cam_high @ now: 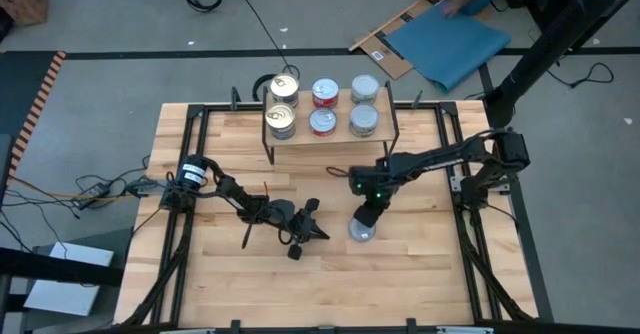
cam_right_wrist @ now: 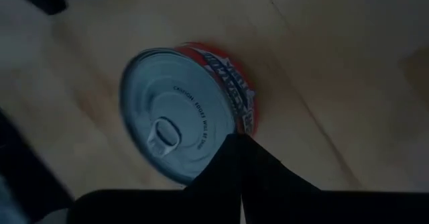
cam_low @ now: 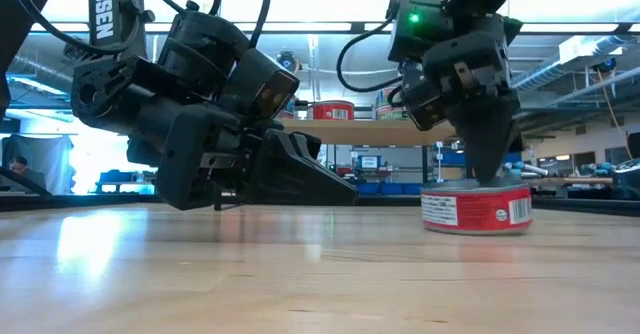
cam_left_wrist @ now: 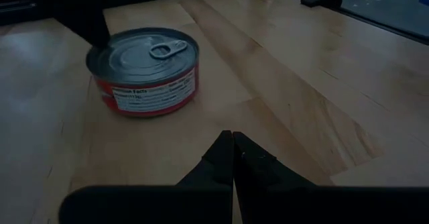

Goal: Stack canned seafood by type on shelf
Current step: Stack the red tuna on top of the other red tuna can on the shelf

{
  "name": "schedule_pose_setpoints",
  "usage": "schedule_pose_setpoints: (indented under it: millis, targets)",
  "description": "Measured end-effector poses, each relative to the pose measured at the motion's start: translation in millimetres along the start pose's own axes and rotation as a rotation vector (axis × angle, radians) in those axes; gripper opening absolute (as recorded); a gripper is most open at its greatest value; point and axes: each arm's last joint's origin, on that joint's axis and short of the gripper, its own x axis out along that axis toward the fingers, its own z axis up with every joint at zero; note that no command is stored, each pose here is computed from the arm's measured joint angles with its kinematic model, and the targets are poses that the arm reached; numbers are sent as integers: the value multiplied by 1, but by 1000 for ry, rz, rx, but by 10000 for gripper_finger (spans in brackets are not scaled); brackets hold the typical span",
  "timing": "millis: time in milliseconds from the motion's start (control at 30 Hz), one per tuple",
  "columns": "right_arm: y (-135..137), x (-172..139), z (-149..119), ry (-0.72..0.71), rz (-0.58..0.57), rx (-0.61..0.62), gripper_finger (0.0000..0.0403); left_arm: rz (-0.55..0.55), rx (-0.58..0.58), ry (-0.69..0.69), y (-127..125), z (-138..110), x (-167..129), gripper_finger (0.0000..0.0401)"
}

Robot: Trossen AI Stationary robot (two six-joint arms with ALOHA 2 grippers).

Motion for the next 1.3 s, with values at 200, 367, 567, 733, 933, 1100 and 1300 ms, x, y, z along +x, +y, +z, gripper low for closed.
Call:
schedule_pose_setpoints:
  millis: [200, 367, 567, 733, 933, 1100, 1300]
  targets:
    - [-4, -14, 3, 5, 81, 56, 0, -2, -1, 0, 0, 0, 0, 6]
    - [1, -35, -3, -59, 131, 66, 0, -4, -1, 0, 0, 0, 0, 6]
    - [17, -66, -23, -248, 144, 27, 0, -4, -1, 1, 0, 0, 0, 6]
    - [46, -66, -50, -412, 66, -258, 17, -4, -1, 1, 0, 0, 0, 6]
    - [82, -26, -70, -465, -2, -461, 78, -4, -1, -3, 0, 0, 0, 6]
    - [94, 9, -70, -396, -96, -531, 115, -4, 0, -5, 0, 0, 0, 6]
    - [104, 35, -64, -388, -281, -593, 115, -3, 0, -5, 0, 0, 0, 6]
